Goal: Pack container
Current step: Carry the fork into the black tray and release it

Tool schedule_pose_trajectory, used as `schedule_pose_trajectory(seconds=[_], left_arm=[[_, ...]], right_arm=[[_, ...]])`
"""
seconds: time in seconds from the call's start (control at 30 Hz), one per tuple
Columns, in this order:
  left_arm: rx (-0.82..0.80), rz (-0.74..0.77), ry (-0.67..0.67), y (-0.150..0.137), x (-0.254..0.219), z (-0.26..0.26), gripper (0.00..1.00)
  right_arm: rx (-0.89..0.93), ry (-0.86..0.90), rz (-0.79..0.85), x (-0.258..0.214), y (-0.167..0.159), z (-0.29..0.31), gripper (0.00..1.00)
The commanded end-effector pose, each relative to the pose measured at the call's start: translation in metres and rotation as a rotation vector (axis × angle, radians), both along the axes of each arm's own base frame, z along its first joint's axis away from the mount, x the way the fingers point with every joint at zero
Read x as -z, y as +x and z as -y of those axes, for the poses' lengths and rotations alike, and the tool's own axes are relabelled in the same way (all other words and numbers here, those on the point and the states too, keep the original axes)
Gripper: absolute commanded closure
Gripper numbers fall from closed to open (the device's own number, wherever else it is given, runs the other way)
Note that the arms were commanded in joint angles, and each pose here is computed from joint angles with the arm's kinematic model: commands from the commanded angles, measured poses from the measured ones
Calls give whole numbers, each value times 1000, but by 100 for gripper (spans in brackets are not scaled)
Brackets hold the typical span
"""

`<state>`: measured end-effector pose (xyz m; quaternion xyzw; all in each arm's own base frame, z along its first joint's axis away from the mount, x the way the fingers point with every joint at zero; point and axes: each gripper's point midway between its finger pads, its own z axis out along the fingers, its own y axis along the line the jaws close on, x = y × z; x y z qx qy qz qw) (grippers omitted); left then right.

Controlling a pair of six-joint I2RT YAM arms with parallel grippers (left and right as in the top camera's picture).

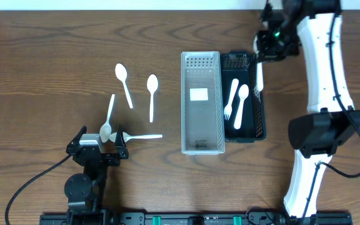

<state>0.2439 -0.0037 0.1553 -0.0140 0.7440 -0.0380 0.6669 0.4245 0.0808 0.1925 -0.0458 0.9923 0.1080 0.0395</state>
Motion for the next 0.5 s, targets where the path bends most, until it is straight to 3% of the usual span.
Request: schedule_pose_trajectory(seconds=[0.0,0.1,0.17,0.33,0.37,0.4,0.47], left_arm=[[-1,-43,-3,0,17,-1,2],[-1,-43,-3,0,17,0,2],[-1,-43,-3,0,17,-1,2],[-1,-43,-3,0,17,-1,2],[-1,-43,-3,0,17,0,2],[-1,-43,-3,0,17,0,2],[-1,-43,-3,0,17,0,2]], right_arm=[[0,-9,-71,12,-17,-13,99],[-14,-21,-132,28,-27,-17,98],[-17,-24,-153,35,-30,-18,89],[-13,-38,-152,41,-28,-14,37],[-9,-48,-144,41,-26,-11,23],[-2,-71,-135,41,-24,-4,1],[16,-120,-120,42,-20,14,1]])
